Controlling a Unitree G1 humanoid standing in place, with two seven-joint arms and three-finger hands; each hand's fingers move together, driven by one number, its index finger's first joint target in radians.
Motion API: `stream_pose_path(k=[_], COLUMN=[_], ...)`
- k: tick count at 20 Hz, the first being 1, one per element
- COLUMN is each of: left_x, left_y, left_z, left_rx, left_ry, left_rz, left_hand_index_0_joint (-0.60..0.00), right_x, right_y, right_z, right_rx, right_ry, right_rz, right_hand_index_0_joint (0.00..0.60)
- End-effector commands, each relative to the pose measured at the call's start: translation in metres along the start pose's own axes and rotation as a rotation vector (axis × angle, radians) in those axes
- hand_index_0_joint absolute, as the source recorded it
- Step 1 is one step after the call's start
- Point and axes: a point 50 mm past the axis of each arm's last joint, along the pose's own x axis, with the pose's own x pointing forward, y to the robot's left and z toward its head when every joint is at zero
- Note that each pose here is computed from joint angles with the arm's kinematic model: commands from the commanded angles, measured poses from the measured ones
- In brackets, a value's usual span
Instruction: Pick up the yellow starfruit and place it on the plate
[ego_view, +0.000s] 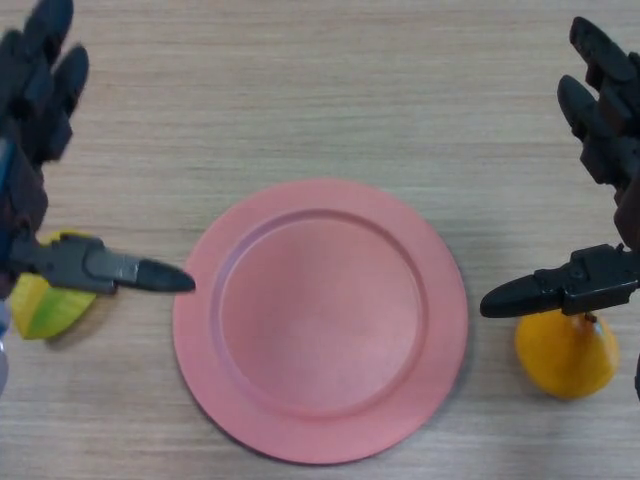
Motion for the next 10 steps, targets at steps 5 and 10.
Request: stream_pose_path(k=[5, 10], left_x=[-0.026, -0.033], left_y=[0.048, 0.065], left_z=[0.002, -0.028], left_rx=[0.294, 0.382], left_ry=[0.012, 0.136], left_rz=[0.162, 0.178], left_hand_index_0_joint=[0.0, 0.0], right_x=[0.005, 0.005], right_y=[-0.003, -0.002], right_z=[0.025, 0.025], right_rx=[-0.029, 0.012], right_ry=[-0.2, -0.19], right_rz=[-0.008, -0.003], right_hand_index_0_joint=[0.0, 0.0])
